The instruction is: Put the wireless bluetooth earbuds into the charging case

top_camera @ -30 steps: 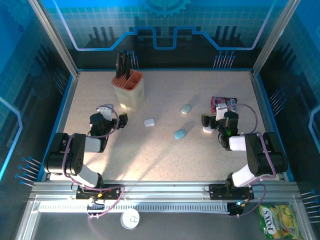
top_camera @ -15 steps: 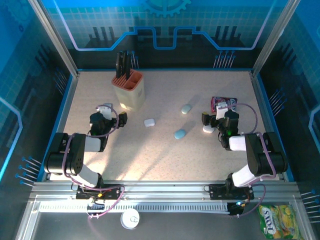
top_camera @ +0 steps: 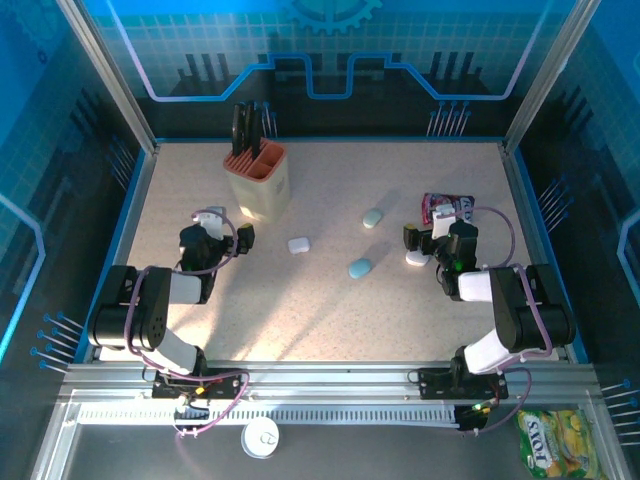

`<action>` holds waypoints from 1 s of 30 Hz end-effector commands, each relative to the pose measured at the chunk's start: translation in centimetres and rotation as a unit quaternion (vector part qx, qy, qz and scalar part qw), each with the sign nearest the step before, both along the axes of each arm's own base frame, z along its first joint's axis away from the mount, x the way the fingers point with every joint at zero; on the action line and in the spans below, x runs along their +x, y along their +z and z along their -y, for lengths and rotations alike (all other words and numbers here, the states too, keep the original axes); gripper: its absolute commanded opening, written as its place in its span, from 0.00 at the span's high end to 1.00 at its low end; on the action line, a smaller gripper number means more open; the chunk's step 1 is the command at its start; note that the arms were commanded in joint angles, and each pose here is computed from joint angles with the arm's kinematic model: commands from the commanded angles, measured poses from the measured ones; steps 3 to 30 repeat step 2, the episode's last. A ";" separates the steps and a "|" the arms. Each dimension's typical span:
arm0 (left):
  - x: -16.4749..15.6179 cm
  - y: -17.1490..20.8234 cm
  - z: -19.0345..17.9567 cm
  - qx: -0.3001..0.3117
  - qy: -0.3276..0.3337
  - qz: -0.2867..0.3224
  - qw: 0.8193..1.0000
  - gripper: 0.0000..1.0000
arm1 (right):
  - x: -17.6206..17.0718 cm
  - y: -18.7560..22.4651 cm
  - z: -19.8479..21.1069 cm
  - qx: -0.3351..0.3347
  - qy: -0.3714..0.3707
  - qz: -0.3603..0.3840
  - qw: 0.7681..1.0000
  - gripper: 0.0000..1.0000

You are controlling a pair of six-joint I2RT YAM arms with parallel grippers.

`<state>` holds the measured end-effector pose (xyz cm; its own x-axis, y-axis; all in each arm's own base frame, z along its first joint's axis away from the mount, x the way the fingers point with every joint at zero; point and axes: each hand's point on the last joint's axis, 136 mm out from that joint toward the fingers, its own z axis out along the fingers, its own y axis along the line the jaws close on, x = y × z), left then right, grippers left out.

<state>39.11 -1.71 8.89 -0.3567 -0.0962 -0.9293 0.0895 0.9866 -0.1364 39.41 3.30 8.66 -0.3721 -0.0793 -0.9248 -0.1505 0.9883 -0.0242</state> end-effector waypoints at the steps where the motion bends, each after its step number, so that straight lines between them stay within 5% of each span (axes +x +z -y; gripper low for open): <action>1: 0.7 0.8 -0.5 0.004 0.008 0.013 1.000 0.01 | 0.5 1.1 -0.1 -0.008 0.000 0.026 1.000 0.00; 30: 0.6 0.7 -0.5 0.003 0.008 0.013 1.000 0.01 | 0.4 1.2 0.2 -0.011 -0.008 0.031 0.999 0.00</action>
